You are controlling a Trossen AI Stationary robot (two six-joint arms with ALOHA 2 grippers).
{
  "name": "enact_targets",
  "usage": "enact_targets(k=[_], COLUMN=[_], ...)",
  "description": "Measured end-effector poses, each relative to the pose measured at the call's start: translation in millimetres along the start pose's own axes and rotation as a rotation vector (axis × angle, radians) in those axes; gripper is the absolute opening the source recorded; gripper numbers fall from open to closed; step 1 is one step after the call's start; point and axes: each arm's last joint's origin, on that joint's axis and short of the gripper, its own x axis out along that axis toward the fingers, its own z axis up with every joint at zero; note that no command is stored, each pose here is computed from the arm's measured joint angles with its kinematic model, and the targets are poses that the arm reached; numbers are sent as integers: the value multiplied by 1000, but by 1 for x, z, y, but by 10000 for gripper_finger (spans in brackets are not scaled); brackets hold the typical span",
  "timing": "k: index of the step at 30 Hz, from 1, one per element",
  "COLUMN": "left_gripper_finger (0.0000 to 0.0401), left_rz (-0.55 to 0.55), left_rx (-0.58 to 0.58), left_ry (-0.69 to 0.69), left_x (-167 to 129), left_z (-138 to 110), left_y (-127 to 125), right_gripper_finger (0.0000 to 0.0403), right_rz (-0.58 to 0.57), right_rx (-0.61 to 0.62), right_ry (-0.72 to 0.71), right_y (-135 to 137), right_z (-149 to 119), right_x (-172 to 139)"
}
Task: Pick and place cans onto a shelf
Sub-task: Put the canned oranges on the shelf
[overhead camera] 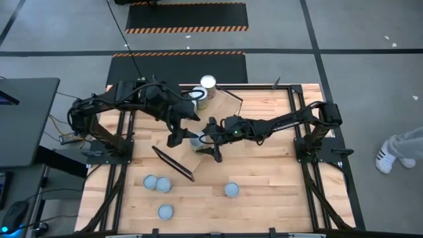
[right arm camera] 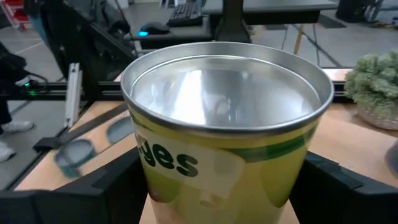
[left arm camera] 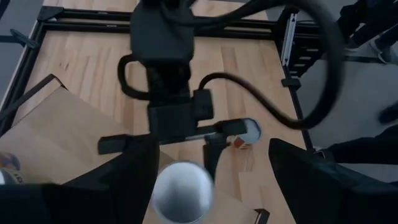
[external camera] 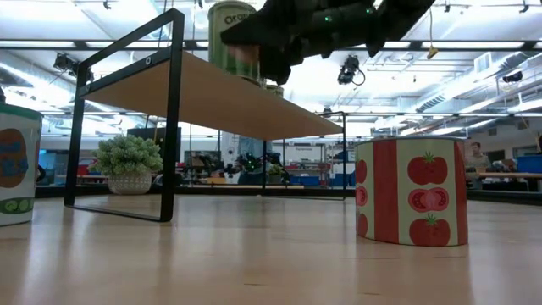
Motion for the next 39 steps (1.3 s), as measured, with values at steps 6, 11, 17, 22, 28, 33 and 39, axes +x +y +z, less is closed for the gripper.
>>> enact_targets(k=[6,11,17,22,28,33,39], left_gripper_finger=[306,306,306,306,306,306,306], left_rz=[-18,-17,-17,-16,-10,-5,36], left_rx=[0,-1,-6,-2,-3,-3,-5], left_ry=[-4,5,21,25,55,64,96], left_x=[-2,-2,-2,-2,-2,-2,-2], left_z=[0,-1,-2,-3,-6,-7,-10], left_y=[-1,-1,-1,-1,0,0,2], right_gripper_finger=[324,339,365,378,379,379,376], right_rz=[-19,-48,-73,-86,-85,-87,-94], right_rx=[3,3,15,19,10,9,-6], right_ry=[2,7,53,30,4,-1,5], right_y=[-6,-7,-10,-14,-13,-11,-9], right_z=[-2,-3,-10,-5,7,16,26], right_x=[1,1,2,-1,-10,-19,-31])
